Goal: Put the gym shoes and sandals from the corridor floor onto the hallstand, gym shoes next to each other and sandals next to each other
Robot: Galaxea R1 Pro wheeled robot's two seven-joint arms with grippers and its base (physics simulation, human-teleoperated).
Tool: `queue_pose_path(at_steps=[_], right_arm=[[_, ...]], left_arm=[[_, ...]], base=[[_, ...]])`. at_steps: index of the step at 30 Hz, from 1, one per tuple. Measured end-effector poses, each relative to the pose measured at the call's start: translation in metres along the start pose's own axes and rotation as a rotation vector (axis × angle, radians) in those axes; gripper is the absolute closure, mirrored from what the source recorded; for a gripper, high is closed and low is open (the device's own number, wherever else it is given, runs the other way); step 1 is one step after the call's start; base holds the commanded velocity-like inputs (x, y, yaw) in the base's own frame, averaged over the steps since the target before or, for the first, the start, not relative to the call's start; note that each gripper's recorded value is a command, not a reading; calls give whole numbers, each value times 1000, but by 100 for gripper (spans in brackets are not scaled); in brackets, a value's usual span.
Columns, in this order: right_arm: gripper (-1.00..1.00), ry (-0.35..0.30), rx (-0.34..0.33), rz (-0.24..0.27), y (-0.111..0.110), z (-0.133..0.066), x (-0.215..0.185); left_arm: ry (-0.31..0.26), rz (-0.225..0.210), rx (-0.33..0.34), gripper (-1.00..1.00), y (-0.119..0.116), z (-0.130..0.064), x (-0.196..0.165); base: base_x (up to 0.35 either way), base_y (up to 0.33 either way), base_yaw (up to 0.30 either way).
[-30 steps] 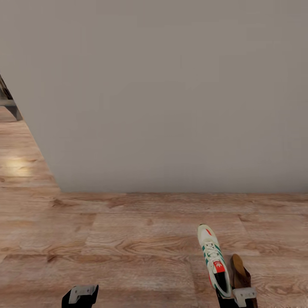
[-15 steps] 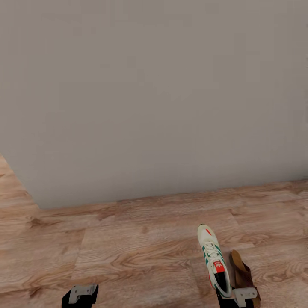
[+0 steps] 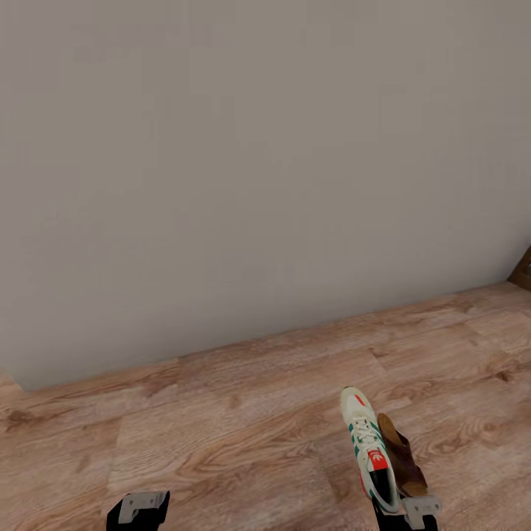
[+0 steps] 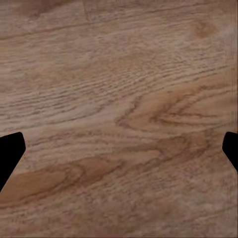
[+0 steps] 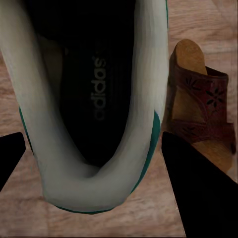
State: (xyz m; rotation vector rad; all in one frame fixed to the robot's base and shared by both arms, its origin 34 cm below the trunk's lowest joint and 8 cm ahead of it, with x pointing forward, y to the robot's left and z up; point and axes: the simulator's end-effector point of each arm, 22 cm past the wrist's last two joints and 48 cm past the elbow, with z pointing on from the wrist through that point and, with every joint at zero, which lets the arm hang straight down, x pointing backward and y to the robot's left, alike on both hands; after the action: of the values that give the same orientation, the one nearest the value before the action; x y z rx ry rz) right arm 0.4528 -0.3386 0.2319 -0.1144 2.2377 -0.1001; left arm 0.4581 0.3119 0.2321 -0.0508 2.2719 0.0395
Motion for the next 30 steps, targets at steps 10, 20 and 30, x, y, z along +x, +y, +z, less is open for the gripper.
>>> queue_pose_path(at_steps=[10, 20, 30], right_arm=[[100, 0, 0, 0, 0, 0, 0], [100, -4, 0, 0, 0, 0, -2], [100, -7, 1, 0, 0, 0, -3]], left_arm=[[-1, 1, 0, -100, 0, 0, 0], [-4, 2, 1, -100, 0, 0, -2], [-8, 3, 2, -100, 0, 0, -4]], base=[[0, 2, -300], [0, 0, -300], [0, 0, -300]])
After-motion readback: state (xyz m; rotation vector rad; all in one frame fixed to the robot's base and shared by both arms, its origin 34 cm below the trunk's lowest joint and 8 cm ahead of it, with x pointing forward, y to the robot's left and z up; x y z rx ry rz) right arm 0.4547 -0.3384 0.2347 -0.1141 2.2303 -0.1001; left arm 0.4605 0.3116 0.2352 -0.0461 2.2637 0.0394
